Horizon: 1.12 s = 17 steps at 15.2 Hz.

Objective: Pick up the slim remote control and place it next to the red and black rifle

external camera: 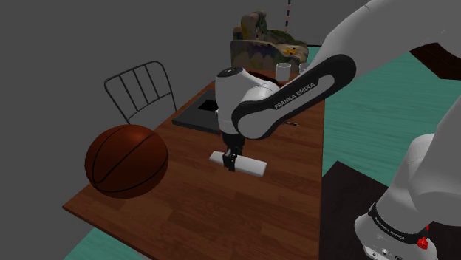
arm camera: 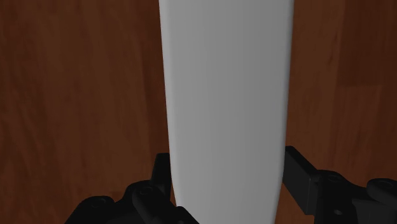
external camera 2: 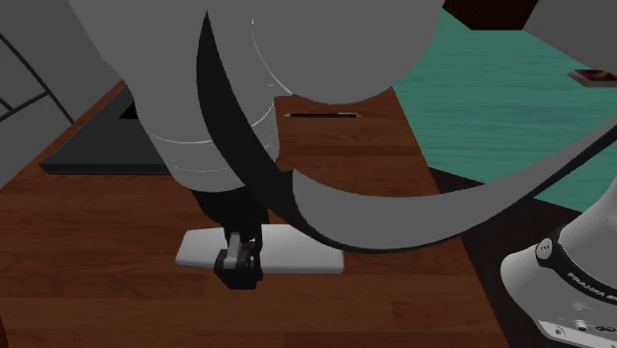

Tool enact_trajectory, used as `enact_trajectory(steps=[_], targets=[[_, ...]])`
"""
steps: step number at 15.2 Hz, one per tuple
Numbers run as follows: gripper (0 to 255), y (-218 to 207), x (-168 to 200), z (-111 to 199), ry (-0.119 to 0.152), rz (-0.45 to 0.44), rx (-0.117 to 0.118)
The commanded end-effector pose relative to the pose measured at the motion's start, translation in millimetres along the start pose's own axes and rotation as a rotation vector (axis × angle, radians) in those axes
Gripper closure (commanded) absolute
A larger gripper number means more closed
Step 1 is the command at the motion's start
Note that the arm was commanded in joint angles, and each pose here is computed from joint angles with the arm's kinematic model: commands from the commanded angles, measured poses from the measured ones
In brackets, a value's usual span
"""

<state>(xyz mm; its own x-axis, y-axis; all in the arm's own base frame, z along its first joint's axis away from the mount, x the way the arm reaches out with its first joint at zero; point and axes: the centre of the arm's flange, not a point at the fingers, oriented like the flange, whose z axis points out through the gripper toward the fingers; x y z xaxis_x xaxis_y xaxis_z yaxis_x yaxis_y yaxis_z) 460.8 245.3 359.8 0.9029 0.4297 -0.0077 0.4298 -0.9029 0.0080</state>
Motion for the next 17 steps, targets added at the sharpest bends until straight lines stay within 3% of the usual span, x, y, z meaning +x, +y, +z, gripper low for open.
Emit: enact_trajectory(steps=[1,17], targets=[[255,0,0,-10,0.0,0.0,0.0],[255,1,-1,-94,0.0,0.0,0.0]])
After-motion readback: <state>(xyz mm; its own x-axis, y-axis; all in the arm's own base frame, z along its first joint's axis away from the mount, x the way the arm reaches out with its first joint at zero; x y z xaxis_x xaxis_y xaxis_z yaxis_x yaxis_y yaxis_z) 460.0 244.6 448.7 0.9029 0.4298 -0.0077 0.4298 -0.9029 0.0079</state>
